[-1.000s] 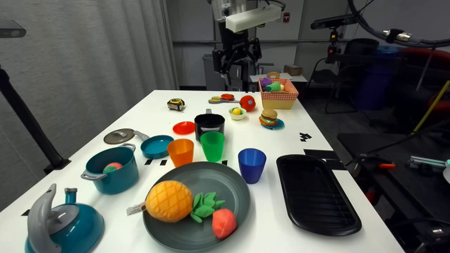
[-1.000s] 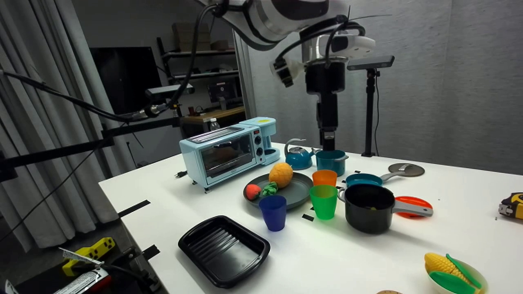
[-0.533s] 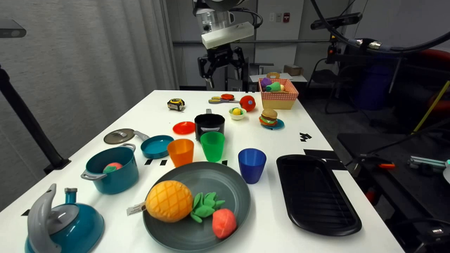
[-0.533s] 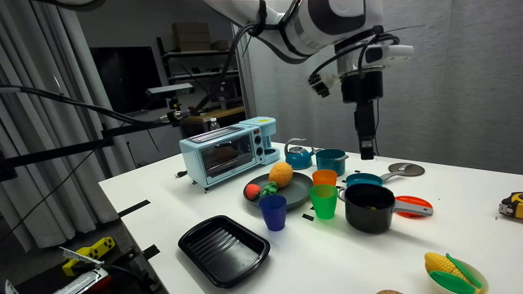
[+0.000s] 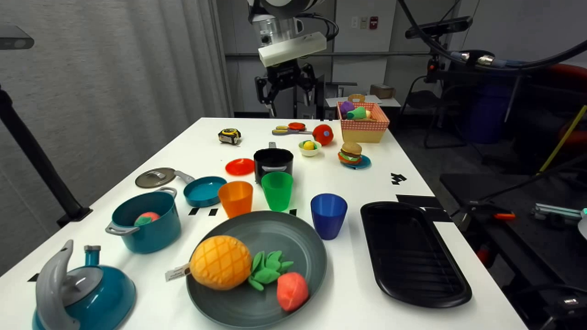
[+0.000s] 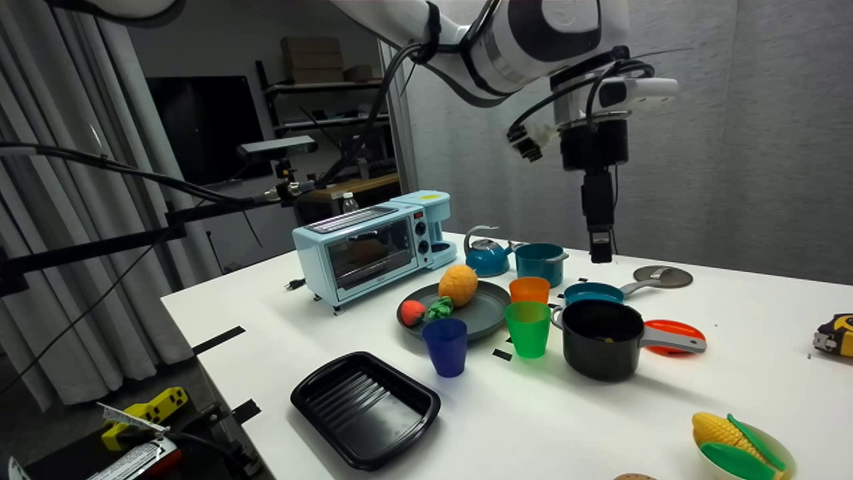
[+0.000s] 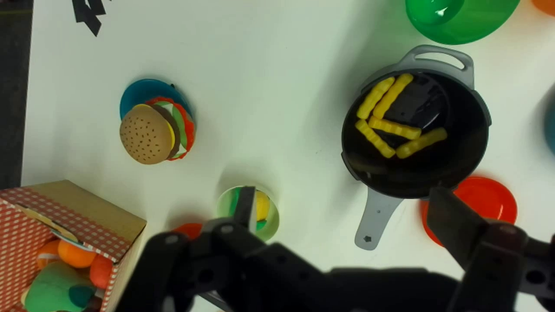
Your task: Pour the potato fries from the pot on the counter
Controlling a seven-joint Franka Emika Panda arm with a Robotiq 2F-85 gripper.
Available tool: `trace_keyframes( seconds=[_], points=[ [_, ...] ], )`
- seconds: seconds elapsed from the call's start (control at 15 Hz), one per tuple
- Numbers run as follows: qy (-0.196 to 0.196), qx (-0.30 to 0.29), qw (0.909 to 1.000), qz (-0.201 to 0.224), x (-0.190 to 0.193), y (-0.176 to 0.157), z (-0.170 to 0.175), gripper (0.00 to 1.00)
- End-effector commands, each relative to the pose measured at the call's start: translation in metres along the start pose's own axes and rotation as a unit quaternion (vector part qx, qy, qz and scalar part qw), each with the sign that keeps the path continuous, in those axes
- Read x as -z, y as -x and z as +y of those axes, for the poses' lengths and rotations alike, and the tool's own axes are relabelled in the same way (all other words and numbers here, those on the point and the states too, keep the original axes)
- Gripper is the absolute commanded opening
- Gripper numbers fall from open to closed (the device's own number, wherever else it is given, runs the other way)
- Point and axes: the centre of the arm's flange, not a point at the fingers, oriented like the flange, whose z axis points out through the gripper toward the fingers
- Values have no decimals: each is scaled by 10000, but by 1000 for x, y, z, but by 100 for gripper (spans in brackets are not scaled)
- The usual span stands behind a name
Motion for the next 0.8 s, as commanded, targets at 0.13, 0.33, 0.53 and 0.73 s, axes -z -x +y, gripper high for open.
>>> trace_keyframes(
  seconds=[0.13, 0.33, 0.53, 0.73],
  points=[
    [113, -288, 9995, -18, -24, 7, -11, 100],
    [297, -476, 9984, -38, -44, 4, -7, 100],
    [479, -541, 9974, -36, -61, 2, -4, 100],
    [531, -539, 9971, -45, -71, 1, -3, 100]
  ],
)
